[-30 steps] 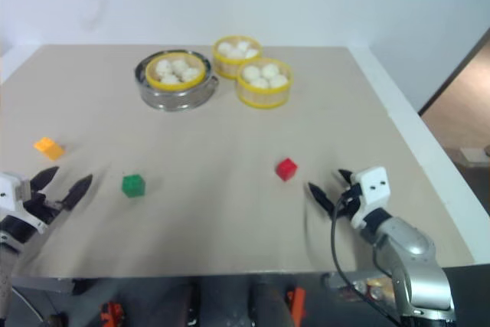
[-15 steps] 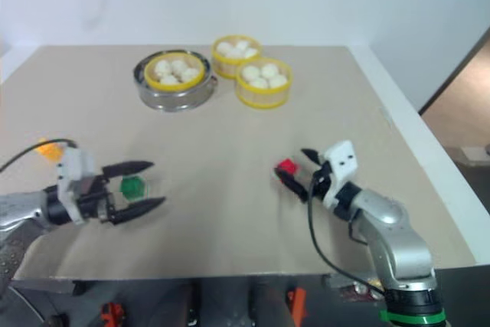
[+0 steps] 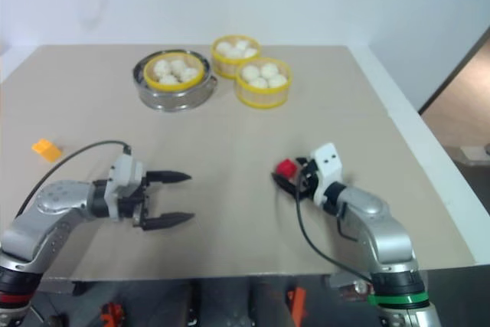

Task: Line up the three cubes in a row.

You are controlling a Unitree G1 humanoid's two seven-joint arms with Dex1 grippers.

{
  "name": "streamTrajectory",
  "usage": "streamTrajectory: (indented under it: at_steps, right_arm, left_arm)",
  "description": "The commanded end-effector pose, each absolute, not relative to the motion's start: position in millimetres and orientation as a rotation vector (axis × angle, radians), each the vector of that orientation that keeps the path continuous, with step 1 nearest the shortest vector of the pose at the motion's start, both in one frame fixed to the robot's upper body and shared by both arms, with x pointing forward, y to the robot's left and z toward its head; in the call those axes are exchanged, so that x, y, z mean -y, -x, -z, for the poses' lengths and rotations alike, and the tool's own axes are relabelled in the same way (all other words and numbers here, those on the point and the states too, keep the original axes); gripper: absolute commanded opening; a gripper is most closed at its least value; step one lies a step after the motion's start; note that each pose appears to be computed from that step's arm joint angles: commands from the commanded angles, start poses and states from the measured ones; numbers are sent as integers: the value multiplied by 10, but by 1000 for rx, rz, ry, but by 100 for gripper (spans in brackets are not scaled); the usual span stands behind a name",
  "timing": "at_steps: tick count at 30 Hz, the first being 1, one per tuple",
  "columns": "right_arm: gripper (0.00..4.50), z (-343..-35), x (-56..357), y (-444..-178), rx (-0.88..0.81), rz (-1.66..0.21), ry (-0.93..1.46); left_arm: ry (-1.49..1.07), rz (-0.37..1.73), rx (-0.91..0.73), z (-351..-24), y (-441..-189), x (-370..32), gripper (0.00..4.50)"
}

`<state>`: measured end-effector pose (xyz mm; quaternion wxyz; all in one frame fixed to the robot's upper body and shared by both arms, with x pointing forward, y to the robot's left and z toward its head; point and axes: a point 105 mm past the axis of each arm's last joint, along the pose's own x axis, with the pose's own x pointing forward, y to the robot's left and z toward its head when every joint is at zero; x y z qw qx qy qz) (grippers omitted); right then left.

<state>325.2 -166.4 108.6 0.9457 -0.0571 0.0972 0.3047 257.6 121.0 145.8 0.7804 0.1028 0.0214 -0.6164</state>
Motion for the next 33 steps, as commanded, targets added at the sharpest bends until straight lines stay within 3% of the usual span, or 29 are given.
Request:
streamTrajectory:
  at_steps: [1, 4, 9, 16, 21, 33]
  right_arm:
    - [300, -1148, 1648, -3232, -165, -635, 124]
    - [186, -1172, 1604, -3220, -166, -687, 121]
    - [186, -1387, 1399, -3266, -139, -880, 140]
    - [186, -1447, 1034, -3334, -218, -1363, 486]
    - [186, -1389, 1007, -3568, -257, -1424, 551]
    - [186, -1295, 819, -3646, -248, -1551, 590]
  left_arm:
    - [-243, 1337, -27, -1489, -2561, -1215, 450]
    - [-240, 1325, -31, -1483, -2555, -1235, 450]
    - [-237, 1315, -34, -1483, -2547, -1240, 450]
    - [-237, 1293, -61, -1449, -2511, -1283, 450]
    - [-233, 1252, -56, -1486, -2512, -1332, 450]
    - [-235, 1186, -68, -1482, -2455, -1392, 450]
